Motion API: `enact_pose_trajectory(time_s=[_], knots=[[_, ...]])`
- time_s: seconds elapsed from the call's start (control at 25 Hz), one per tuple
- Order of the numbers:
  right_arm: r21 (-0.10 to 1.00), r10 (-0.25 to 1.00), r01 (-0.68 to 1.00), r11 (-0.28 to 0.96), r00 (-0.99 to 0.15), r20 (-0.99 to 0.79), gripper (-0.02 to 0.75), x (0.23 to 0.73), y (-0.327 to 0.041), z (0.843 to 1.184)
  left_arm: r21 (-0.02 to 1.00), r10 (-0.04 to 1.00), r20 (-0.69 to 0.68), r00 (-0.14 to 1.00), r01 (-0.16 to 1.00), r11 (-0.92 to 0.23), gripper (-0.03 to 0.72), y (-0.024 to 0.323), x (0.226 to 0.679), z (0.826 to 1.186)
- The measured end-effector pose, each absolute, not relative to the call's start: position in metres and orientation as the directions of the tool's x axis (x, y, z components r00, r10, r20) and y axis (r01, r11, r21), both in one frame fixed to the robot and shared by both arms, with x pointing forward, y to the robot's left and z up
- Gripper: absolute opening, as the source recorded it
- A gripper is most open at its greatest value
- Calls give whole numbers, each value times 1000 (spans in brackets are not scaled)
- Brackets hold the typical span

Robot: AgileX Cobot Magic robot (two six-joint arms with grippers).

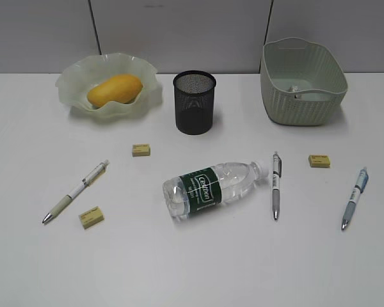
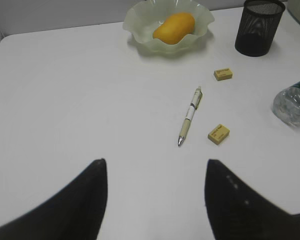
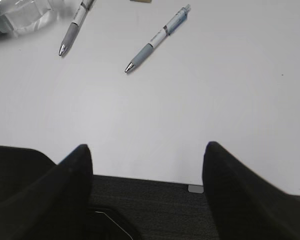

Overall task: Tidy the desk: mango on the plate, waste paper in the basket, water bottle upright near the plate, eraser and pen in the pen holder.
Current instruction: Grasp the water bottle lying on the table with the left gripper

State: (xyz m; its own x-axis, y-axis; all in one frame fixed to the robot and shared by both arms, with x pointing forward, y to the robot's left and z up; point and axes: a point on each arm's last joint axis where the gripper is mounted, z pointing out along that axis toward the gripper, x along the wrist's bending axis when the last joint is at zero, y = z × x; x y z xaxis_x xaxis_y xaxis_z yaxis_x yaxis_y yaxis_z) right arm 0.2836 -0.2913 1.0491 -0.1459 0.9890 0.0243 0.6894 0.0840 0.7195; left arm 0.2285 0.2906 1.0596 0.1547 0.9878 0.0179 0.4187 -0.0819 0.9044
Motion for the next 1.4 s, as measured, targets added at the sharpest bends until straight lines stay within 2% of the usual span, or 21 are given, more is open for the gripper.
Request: enact_pose_trajectory(time_s=[0.4,0.68,0.84,1.04,1.4], knots=[[719,989,690,84,-146,25,533,284,-291,1049,891,988,10,152,448,-78,467,291,241,1066],[719,989,690,84,-146,25,533,284,-291,1049,927,991,-26,131,373,-25,493,290,286,1092],[719,989,690,84,-146,25,531,284,-291,1049,929,989,-69,130,368,16,529,288,313,1101],[719,989,690,84,-146,25,531,284,-291,1049,926,980,-71,186,378,-5,575,283,340,1111],[719,989,690,84,-146,25,531,284,-291,1049,875,938,-77,338,474,-99,582,257,396,1125]])
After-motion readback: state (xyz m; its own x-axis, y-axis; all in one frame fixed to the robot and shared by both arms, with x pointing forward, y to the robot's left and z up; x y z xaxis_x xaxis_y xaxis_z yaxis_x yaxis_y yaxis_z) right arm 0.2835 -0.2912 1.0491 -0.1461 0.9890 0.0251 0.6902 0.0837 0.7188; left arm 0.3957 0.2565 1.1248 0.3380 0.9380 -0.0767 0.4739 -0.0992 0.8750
